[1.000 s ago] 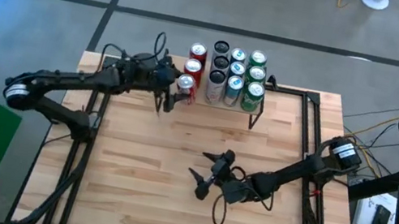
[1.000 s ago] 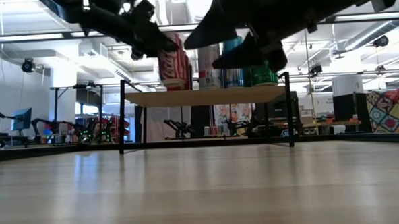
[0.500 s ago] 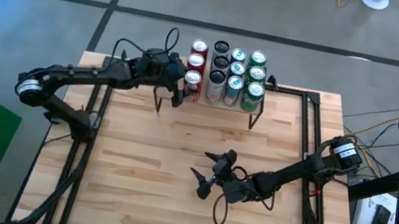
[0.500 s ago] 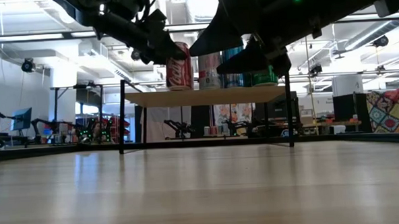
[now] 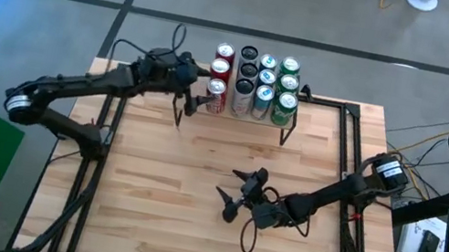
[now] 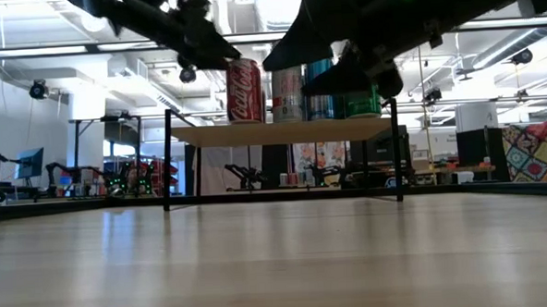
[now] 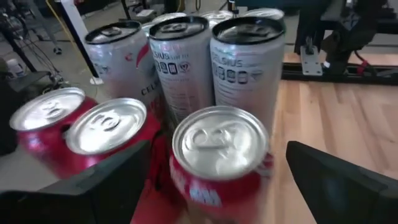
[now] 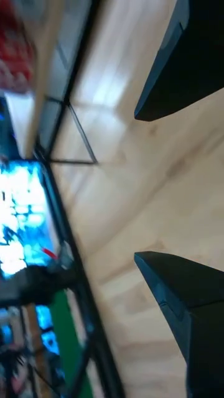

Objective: Place canned beverage on shelf
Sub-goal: Return to Home Position

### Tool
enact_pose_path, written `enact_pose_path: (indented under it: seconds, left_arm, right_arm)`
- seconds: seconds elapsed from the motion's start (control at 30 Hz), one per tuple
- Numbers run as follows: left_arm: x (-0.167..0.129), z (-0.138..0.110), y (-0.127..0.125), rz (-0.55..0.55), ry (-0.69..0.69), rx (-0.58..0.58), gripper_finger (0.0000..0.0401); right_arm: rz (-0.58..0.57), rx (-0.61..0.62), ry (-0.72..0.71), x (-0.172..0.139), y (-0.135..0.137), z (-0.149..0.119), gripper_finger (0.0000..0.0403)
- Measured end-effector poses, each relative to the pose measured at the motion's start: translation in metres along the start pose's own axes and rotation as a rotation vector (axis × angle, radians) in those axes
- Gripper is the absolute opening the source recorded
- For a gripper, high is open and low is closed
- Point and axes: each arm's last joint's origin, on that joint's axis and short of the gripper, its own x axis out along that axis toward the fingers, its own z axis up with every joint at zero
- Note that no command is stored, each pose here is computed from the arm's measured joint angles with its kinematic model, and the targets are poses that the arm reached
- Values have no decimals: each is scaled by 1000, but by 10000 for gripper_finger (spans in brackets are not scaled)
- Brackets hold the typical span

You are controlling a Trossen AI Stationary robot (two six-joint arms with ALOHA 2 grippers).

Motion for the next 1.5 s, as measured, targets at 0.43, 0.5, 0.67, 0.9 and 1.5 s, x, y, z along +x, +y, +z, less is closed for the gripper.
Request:
enact_pose_path:
  seconds: [0.43,0.5,0.67,0.9,1.5]
  left_arm:
    - [-107,-36,-35,-39,-287,-80,359]
    - [-111,-56,-45,-67,-387,-102,359]
    - [-110,-97,-57,-104,-562,-136,359]
    - [-100,-131,-65,-142,-500,-230,307]
    - [-111,-146,-68,-130,-591,-155,16]
  right_arm:
    - [195,-132,-63,-52,-41,46,330]
    - [250,-132,-67,-62,-61,43,311]
    - [362,-97,-106,-90,-101,34,235]
    - [381,-56,-167,-112,-135,30,73]
    - [492,-34,-343,-163,-195,47,9]
